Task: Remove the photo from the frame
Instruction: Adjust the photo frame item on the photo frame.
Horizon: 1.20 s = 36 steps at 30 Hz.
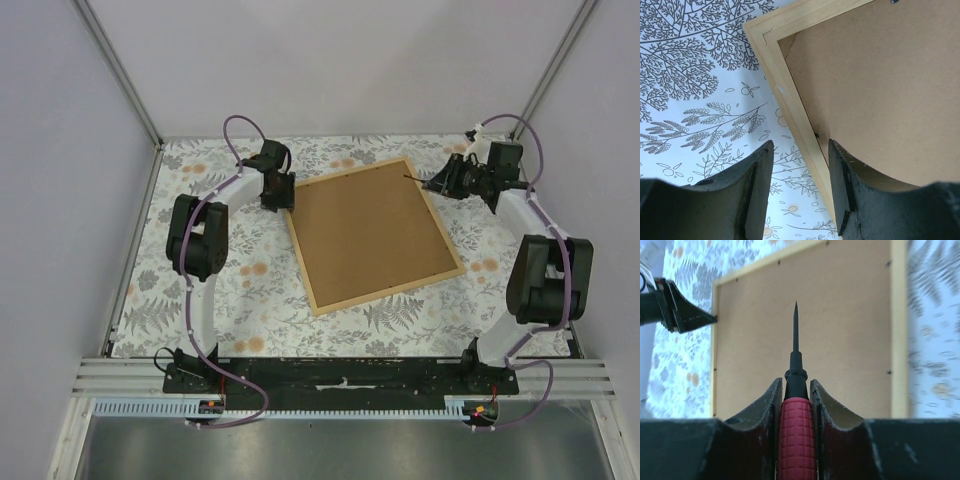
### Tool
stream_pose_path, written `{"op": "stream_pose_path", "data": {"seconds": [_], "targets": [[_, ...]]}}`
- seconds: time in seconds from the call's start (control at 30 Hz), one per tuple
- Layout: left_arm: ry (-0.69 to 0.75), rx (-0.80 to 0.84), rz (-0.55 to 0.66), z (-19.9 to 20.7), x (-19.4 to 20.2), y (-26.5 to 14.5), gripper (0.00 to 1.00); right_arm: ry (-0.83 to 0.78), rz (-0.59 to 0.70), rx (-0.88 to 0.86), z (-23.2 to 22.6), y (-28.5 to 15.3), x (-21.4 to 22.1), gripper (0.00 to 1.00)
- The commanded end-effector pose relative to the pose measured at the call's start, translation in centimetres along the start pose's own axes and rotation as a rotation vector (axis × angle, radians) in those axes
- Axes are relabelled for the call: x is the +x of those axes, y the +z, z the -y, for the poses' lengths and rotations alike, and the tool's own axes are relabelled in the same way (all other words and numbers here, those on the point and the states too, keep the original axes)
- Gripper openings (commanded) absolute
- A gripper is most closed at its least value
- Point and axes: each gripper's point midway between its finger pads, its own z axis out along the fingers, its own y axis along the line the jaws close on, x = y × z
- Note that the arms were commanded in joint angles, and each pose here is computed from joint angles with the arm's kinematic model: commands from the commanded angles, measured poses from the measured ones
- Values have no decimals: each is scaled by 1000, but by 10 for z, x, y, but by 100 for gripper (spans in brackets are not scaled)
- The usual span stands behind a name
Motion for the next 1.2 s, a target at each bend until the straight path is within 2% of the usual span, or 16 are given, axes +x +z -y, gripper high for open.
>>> {"op": "stream_pose_path", "data": {"seconds": [0.0, 0.2, 0.37, 0.6, 0.87, 1.0, 1.17], "targets": [[38, -26, 17, -2, -10, 3, 54, -198, 185, 159, 2, -47, -61, 0], [37, -23, 7, -1, -10, 8, 51, -254, 193, 443, 59, -71, -73, 0], [38, -20, 8, 1, -14, 11, 47, -270, 88, 508, 88, -66, -59, 0], [53, -26, 6, -1, -15, 15, 31, -336, -46, 591, 114, -63, -25, 0], [96, -58, 15, -7, -23, 18, 14, -420, -184, 543, 104, -51, 14, 0], [124, -58, 19, -8, -27, 20, 2, -453, -254, 505, 93, -48, 37, 0], [165, -27, 35, -7, -38, 22, 2, -474, -313, 418, 72, -51, 61, 0]]}}
